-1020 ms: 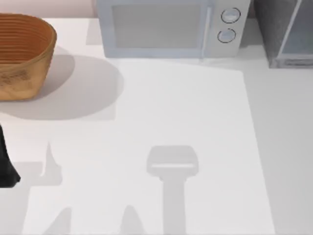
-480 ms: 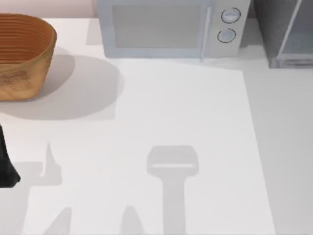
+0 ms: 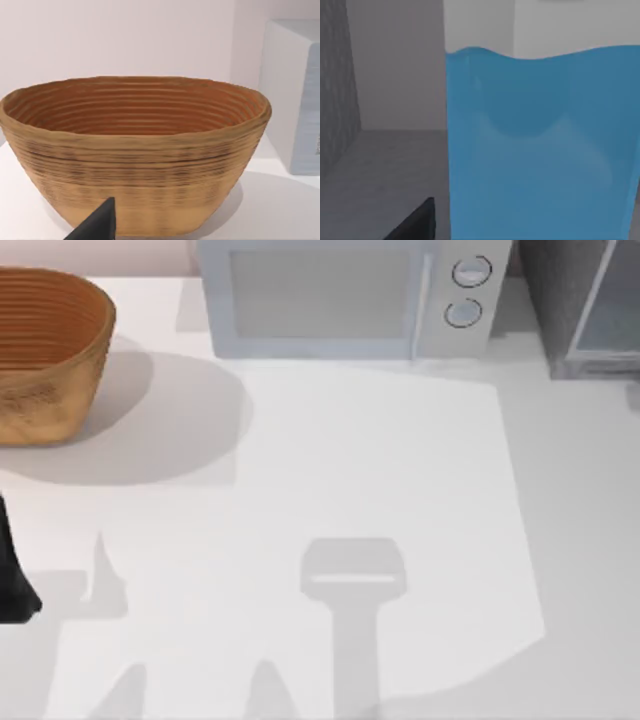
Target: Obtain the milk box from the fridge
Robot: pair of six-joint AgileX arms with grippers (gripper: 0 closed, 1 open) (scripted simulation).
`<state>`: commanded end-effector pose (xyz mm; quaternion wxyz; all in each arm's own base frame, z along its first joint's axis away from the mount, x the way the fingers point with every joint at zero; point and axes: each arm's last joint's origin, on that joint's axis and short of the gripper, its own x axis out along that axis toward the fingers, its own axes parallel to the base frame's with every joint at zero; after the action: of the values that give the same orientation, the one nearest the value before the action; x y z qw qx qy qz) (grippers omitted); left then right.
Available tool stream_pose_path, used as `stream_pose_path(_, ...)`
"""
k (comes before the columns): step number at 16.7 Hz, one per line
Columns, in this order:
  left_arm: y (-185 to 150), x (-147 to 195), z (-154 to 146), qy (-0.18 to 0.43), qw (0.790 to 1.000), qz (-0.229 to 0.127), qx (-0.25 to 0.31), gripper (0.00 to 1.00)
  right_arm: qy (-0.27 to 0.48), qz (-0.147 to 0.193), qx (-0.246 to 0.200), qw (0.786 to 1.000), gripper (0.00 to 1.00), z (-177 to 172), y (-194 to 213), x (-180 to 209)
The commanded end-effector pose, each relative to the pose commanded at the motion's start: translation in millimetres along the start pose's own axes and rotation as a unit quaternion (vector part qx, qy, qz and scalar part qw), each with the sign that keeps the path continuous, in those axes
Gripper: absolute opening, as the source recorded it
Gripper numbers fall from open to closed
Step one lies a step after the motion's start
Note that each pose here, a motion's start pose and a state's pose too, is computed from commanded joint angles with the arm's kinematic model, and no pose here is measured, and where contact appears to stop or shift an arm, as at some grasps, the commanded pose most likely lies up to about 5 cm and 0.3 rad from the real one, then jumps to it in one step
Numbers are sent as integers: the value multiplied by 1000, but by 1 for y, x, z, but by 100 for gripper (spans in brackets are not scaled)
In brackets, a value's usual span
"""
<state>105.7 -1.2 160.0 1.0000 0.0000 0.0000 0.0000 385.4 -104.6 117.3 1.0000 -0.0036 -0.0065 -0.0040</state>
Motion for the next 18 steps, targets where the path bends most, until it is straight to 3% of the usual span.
stream_pose_path(9,0,0,0,0,1000,0,0,100,8,-2,2,1000,100,0,8,20)
stream_pose_path(18,0,0,0,0,1000,0,0,100,7,-1,1,1000,100,0,9,78)
